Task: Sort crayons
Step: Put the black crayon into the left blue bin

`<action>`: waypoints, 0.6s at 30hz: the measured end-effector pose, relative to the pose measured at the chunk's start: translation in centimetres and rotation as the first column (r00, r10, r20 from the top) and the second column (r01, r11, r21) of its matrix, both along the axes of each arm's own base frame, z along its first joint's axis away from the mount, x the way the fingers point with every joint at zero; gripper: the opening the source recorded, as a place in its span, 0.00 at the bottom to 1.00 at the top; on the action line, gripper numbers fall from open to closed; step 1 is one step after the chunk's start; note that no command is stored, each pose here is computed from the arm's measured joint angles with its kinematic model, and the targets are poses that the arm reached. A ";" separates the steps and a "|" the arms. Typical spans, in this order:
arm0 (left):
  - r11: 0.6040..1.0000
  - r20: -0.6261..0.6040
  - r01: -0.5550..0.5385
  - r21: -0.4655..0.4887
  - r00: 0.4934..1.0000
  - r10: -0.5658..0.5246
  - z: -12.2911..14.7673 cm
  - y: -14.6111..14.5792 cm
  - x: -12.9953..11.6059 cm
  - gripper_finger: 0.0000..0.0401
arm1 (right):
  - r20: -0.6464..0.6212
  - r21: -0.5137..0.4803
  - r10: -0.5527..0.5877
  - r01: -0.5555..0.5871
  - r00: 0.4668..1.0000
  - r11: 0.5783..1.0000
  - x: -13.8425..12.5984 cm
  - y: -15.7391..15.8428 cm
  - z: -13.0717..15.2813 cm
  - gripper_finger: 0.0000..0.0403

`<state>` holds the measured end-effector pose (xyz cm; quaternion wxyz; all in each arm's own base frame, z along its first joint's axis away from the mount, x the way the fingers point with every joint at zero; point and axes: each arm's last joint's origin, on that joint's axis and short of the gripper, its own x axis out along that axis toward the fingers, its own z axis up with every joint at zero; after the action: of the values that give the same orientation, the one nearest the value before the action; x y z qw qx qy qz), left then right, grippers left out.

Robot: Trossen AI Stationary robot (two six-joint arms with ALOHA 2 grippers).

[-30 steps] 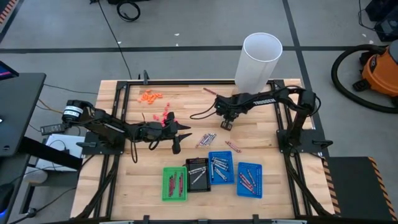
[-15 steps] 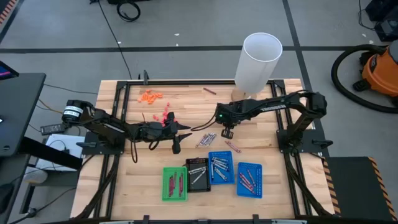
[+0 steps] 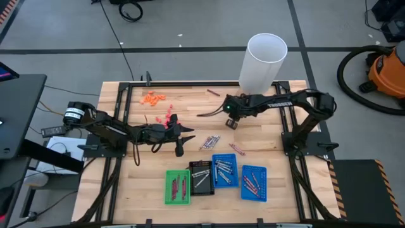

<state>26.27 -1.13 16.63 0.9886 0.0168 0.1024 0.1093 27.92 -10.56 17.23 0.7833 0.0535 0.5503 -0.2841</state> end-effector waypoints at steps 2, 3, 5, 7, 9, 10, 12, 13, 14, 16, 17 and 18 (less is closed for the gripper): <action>1.000 0.000 0.000 0.000 1.000 0.000 0.0 0.0 0.0 0.35 | -0.005 -0.012 -0.043 0.043 0.999 0.999 -0.4 -0.9 -0.5 0.30; 1.000 0.000 0.000 0.000 1.000 0.000 0.0 0.0 0.0 0.35 | -0.013 -0.018 -0.062 0.061 0.998 0.998 -0.8 -1.3 -0.7 0.31; 1.000 0.000 0.000 0.000 1.000 0.000 0.0 0.0 0.0 0.35 | -0.004 -0.028 -0.090 0.089 0.996 0.996 -1.1 -2.0 -0.9 0.33; 1.000 0.001 0.000 0.000 1.000 0.000 0.0 0.0 0.0 0.35 | -0.004 -0.014 -0.105 0.105 0.994 0.994 -1.5 -2.5 -1.1 0.33; 1.000 0.001 0.000 0.000 1.000 0.000 0.0 0.0 0.0 0.35 | 0.007 0.023 -0.100 0.100 0.995 0.995 -1.7 -2.8 -1.4 0.33; 1.000 0.001 0.000 0.000 1.000 0.000 0.0 0.0 0.0 0.35 | 0.018 0.045 -0.095 0.095 0.995 0.995 -1.9 -2.9 -1.6 0.33; 1.000 0.001 0.000 0.000 1.000 0.000 0.0 0.0 0.0 0.35 | 0.032 0.074 -0.093 0.091 0.995 0.993 -2.1 -3.0 -1.9 0.33; 1.000 0.001 0.000 0.000 1.000 0.000 0.0 0.0 0.0 0.35 | 0.032 0.083 -0.094 0.091 0.995 0.992 -2.2 -3.0 -2.0 0.33; 1.000 0.001 0.000 0.000 1.000 0.000 0.0 0.0 0.0 0.35 | 0.033 0.091 -0.094 0.090 0.995 0.992 -2.4 -3.0 -2.3 0.33; 1.000 0.001 0.000 0.000 1.000 0.000 0.0 0.0 0.0 0.35 | 0.035 0.104 -0.094 0.089 0.995 0.991 -2.7 -2.9 -2.8 0.33; 1.000 0.001 0.000 0.000 1.000 0.000 0.0 0.0 0.0 0.35 | 0.042 0.114 -0.092 0.086 0.995 0.990 -2.8 -2.9 -3.0 0.33; 1.000 0.001 0.000 0.000 1.000 0.000 0.0 0.0 0.0 0.35 | 0.050 0.125 -0.089 0.082 0.995 0.989 -2.9 -2.9 -3.2 0.33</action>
<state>26.28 -1.14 16.64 0.9886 0.0168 0.1020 0.1091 25.02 -13.44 14.04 0.7805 0.1332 0.5422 -0.2813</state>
